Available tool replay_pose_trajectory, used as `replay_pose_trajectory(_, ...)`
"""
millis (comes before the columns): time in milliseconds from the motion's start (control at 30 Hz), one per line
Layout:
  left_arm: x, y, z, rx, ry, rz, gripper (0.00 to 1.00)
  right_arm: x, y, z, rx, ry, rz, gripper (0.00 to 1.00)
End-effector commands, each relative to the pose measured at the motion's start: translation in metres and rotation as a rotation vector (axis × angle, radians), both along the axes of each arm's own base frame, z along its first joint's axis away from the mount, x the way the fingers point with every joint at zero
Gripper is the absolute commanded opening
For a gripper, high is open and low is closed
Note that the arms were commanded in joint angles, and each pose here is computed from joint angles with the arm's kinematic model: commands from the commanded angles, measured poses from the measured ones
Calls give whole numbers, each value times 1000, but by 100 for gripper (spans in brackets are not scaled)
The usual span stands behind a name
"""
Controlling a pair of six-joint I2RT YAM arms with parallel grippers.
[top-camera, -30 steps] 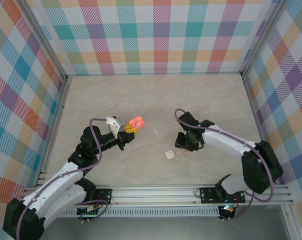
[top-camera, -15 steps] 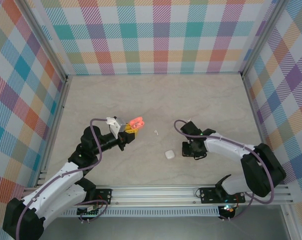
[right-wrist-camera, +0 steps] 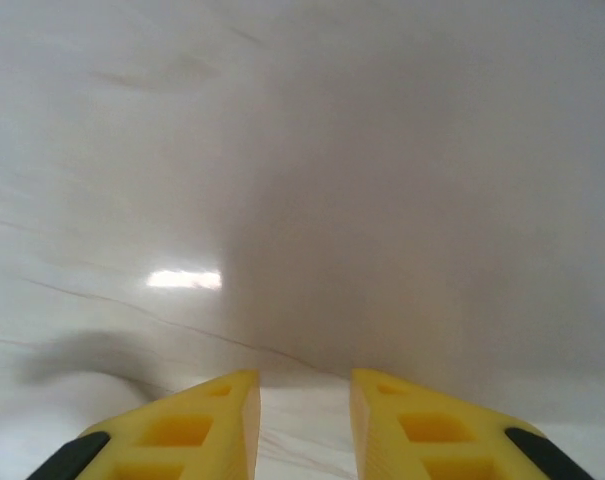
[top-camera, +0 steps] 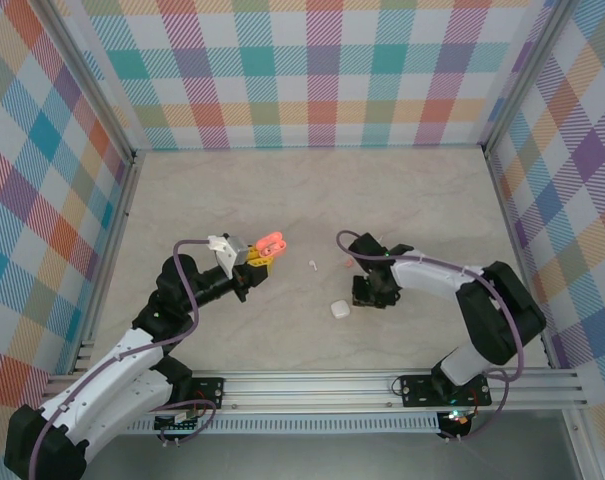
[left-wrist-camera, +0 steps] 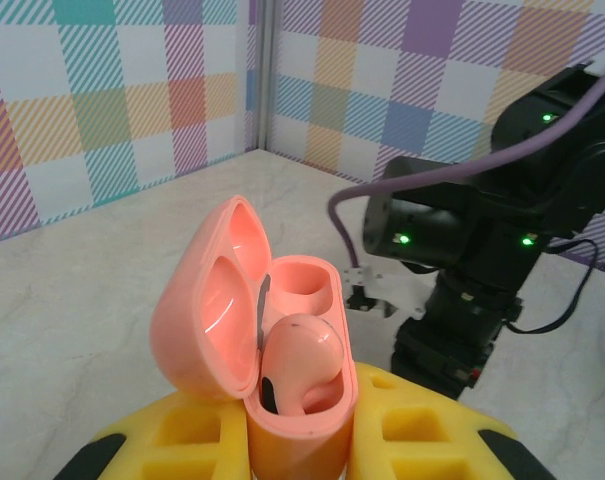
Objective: Insert the wireless bluetooth earbuds into the charging case
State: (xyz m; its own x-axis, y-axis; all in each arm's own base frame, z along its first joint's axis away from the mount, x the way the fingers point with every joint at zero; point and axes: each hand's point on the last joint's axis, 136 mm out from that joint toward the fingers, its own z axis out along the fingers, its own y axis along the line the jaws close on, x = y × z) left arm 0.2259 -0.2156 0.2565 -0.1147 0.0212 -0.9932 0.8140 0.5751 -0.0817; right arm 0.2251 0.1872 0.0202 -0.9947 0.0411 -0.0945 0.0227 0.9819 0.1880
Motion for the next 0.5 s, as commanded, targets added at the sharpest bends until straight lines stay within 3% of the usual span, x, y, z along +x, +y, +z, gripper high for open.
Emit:
replay_pose_trajectory(0,-3,1,7,-1,-25,6,7,38,43,33,133,-119,42,30)
replay_pose_trajectory(233,-3,3,8,6,-31,14,7,69,44,39,31,-100,-40,29)
replay_pose_trajectory(467,-5,4,8,10,-32,12,7,82,41,33,69,-92,-229,27)
